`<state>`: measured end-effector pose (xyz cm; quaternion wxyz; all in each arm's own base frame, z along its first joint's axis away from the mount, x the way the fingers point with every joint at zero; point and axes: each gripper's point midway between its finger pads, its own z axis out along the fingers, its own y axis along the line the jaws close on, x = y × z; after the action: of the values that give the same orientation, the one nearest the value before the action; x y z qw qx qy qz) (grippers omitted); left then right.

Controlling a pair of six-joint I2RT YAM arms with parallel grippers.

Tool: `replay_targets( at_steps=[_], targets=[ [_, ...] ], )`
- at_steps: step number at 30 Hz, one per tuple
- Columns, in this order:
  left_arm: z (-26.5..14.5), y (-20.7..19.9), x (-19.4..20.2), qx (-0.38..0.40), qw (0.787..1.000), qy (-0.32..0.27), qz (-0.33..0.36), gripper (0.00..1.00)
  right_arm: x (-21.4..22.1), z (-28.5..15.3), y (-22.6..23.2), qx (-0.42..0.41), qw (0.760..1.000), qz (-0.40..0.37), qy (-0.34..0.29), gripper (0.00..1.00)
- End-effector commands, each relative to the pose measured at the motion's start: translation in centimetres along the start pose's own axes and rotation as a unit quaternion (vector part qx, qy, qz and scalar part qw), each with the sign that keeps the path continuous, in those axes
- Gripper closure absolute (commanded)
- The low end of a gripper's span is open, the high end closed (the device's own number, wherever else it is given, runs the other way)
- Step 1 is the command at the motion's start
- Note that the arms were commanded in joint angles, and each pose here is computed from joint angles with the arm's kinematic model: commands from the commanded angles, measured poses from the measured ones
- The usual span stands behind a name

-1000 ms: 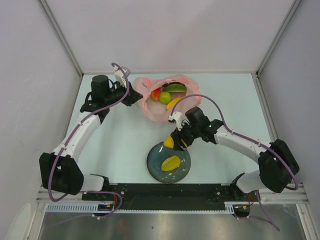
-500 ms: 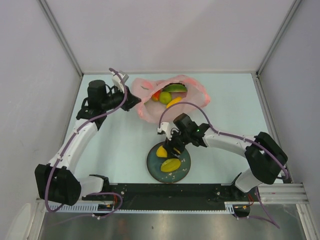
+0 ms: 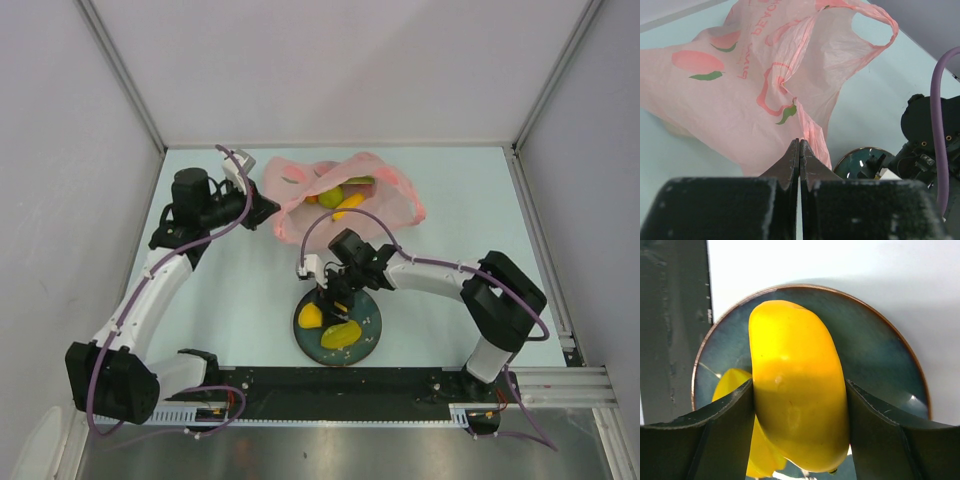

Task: Take the fake fruits out of the plastic bag
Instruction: Place the fake fruit on the plate.

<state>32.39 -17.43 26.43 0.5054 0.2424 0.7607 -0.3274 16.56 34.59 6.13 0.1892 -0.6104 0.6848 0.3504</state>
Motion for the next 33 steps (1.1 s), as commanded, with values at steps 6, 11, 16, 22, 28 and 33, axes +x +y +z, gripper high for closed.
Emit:
replay_targets(
  at_steps=[6,11,16,22,28,33],
  targets=[
    [-0.5,-0.5,-1.0,0.011,0.999,-0.017,0.026,1.00,-2.4,1.4,2.0,-0.086,0.996,-0.028,-0.016,0.42],
    [-0.4,-0.4,-0.9,0.010,0.999,-0.016,0.027,1.00,-2.3,2.0,2.0,-0.093,0.995,-0.033,-0.013,0.30],
    [-0.1,-0.3,-0.7,0.015,1.000,-0.010,0.021,1.00,-3.3,2.2,1.9,-0.109,0.993,-0.034,-0.021,0.20],
    [0.2,-0.4,-1.0,0.021,1.000,-0.004,0.015,1.00,-6.1,0.5,1.4,-0.099,0.993,-0.031,-0.050,0.16],
    [0.5,-0.4,-1.8,0.026,1.000,-0.010,0.010,1.00,-9.3,-5.4,-0.4,-0.030,0.995,0.006,-0.099,0.18],
    [0.7,-0.2,-1.7,0.024,1.000,-0.013,0.005,1.00,-4.4,-7.7,-3.5,0.040,0.998,0.030,-0.034,0.55]
  ],
)
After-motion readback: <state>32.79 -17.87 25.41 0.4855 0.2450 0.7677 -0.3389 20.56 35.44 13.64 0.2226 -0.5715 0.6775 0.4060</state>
